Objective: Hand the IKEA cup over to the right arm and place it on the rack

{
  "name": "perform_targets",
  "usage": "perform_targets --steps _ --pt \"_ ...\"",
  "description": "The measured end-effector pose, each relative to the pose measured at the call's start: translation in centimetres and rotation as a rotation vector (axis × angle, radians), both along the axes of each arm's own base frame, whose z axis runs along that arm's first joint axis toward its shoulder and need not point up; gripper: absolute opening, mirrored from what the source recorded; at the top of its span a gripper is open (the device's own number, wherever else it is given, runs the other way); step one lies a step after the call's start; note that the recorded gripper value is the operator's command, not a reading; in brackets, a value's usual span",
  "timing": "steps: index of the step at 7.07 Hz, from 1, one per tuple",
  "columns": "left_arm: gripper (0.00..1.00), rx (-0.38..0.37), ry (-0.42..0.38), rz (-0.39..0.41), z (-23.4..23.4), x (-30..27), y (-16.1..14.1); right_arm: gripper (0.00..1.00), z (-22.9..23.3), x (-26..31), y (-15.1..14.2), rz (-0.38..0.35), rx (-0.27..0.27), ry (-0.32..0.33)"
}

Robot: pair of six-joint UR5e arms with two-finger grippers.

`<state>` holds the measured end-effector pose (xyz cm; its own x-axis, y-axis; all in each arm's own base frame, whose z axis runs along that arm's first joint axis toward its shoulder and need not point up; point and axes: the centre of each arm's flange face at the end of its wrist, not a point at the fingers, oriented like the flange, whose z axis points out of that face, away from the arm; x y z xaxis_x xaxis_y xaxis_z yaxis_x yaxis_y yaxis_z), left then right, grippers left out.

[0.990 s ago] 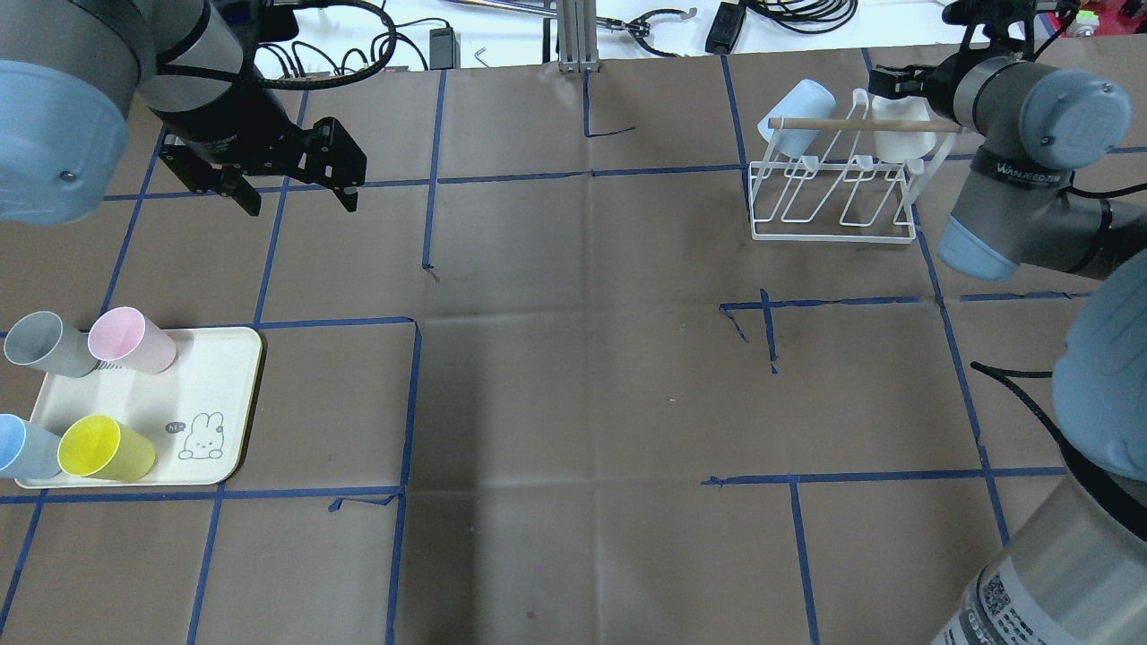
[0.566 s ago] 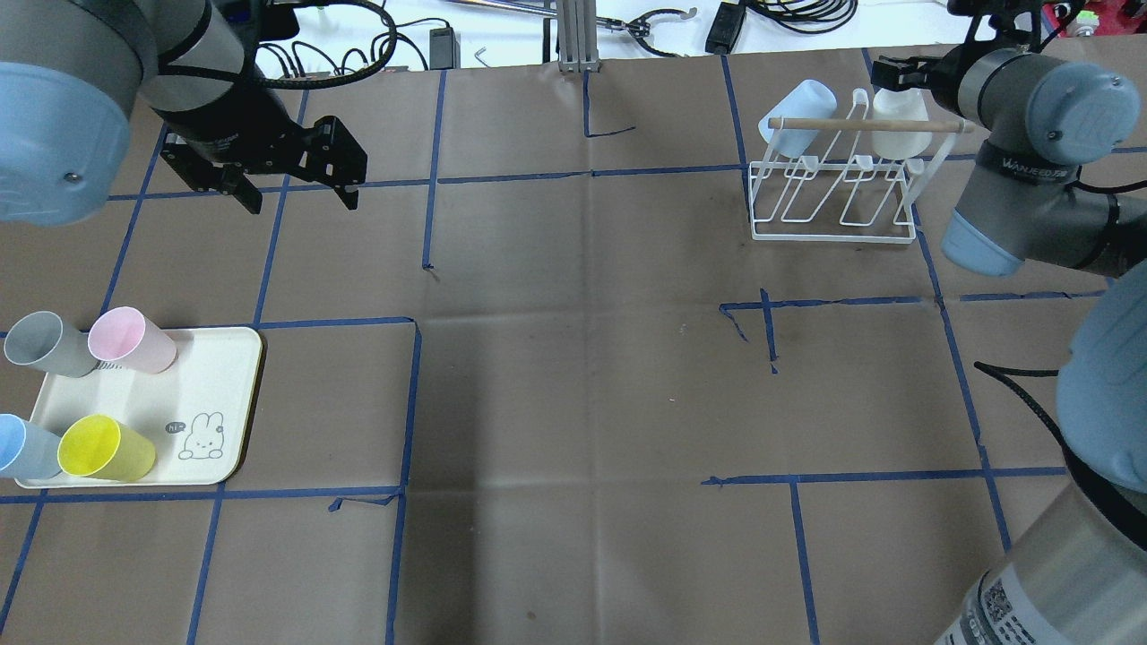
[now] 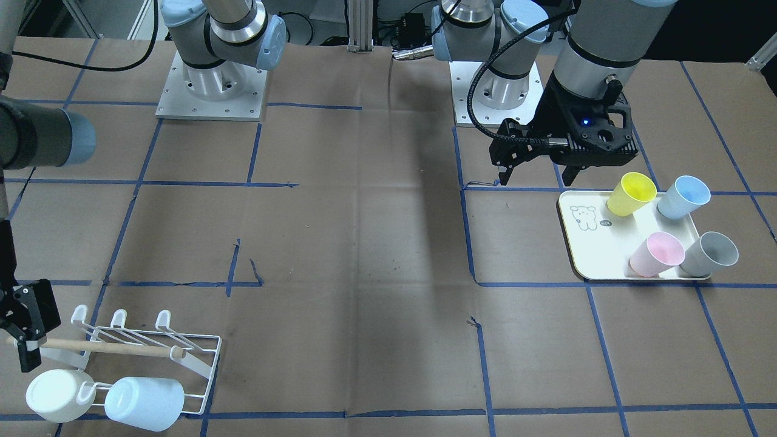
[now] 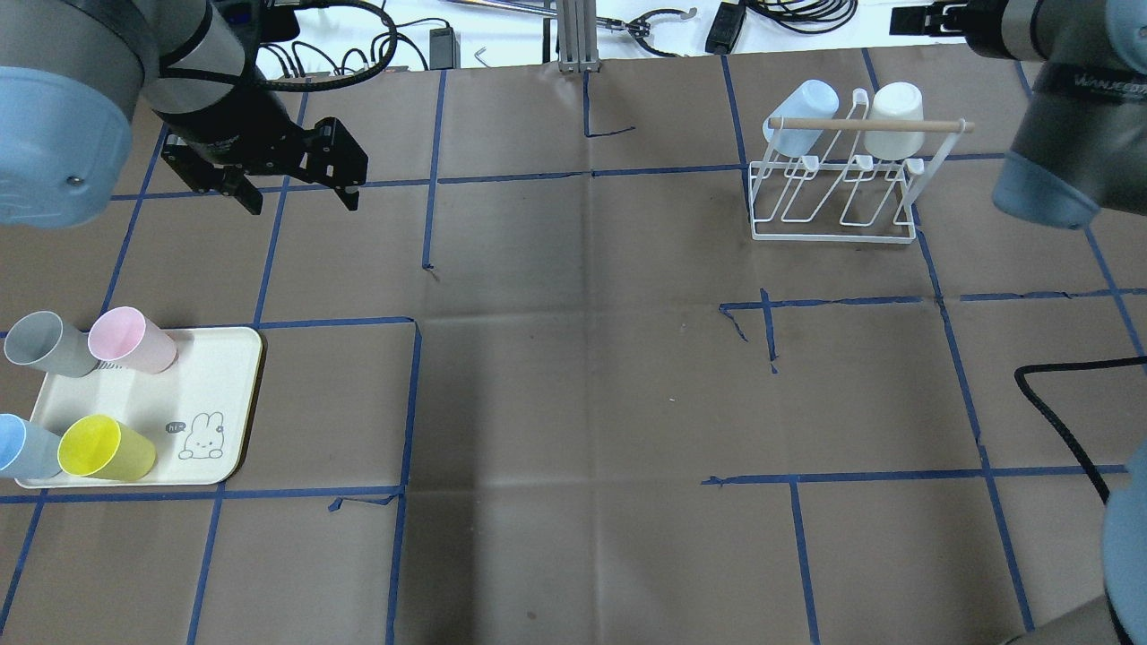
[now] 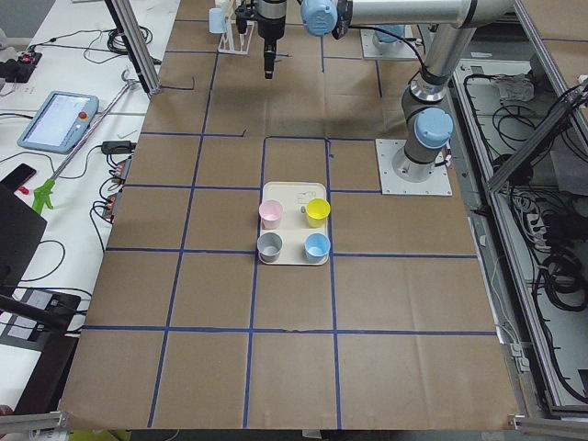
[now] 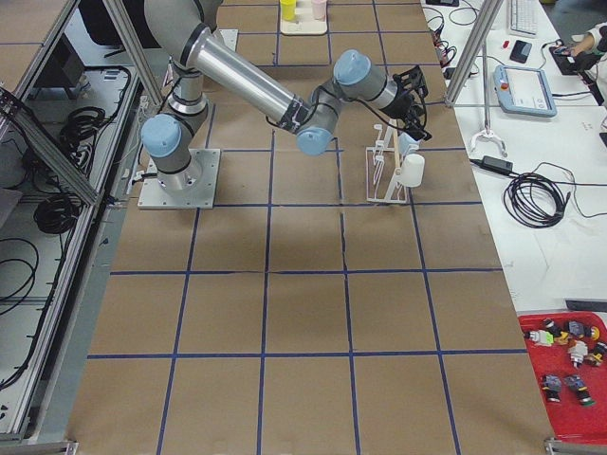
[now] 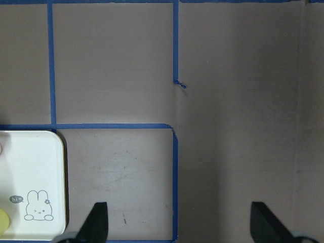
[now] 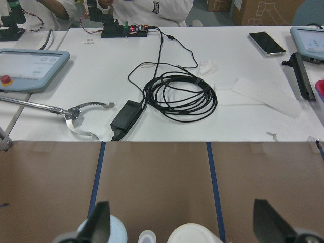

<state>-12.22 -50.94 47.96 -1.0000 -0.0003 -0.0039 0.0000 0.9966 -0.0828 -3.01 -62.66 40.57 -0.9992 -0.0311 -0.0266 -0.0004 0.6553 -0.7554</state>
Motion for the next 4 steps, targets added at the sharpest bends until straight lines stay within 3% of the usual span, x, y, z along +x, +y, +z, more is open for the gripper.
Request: perform_targets --steps 3,4 --pt "1.0 0.0 0.0 -0.001 0.0 0.0 0.0 1.0 4.1 2.8 3.7 0.022 0.234 -0.07" --pt "1.0 0.0 0.0 -0.001 -0.1 0.0 0.0 1.0 5.3 4.2 4.7 0.04 0.35 -0.102"
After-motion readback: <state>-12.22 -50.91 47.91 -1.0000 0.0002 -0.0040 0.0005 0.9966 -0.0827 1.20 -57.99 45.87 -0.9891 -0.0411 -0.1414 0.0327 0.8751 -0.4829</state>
